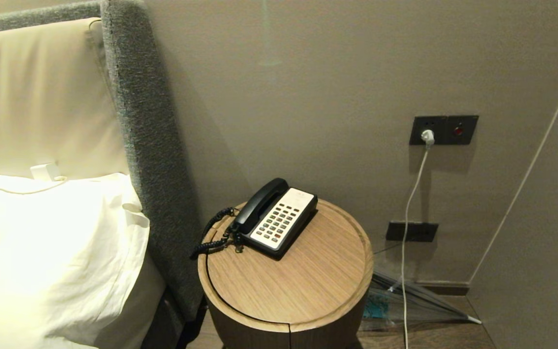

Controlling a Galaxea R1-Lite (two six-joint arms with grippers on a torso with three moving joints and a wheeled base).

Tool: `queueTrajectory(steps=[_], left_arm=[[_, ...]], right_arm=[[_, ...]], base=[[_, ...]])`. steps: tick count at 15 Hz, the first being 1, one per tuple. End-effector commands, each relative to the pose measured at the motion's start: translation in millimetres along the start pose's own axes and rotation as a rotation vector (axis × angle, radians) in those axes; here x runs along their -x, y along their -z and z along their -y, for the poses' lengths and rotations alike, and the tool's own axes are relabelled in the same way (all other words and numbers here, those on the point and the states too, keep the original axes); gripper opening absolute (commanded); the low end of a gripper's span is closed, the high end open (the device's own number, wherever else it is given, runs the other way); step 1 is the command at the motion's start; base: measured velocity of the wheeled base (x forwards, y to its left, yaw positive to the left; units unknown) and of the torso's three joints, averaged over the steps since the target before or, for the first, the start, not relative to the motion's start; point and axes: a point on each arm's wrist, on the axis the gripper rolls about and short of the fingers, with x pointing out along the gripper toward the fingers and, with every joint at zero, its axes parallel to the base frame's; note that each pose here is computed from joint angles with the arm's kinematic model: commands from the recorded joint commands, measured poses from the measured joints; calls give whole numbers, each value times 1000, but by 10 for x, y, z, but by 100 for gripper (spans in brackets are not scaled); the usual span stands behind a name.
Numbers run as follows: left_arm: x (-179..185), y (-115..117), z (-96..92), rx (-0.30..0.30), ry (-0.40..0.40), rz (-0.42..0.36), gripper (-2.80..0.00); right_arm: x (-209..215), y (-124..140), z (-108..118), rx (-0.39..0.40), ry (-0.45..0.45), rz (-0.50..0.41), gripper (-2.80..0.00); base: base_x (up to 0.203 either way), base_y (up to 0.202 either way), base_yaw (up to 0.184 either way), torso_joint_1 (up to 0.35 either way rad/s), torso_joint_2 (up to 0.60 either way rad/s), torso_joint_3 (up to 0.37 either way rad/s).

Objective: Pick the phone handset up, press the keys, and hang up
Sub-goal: Pick up the desk phone handset

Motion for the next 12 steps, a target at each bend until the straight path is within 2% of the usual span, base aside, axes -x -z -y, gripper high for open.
queueTrajectory(steps=[1,7,12], left_arm=[[-23,113,2,0,0,-40,-280],[-23,113,2,5,0,-40,-280],[-23,114,2,4,1,-42,-280]], right_arm=[[-15,60,2,0,0,-23,-280],[-15,60,2,0,0,-23,-280],[-15,60,2,0,0,-23,-280]], base=[[0,0,0,0,0,0],[0,0,0,0,0,0],[0,0,0,2,4,-146]])
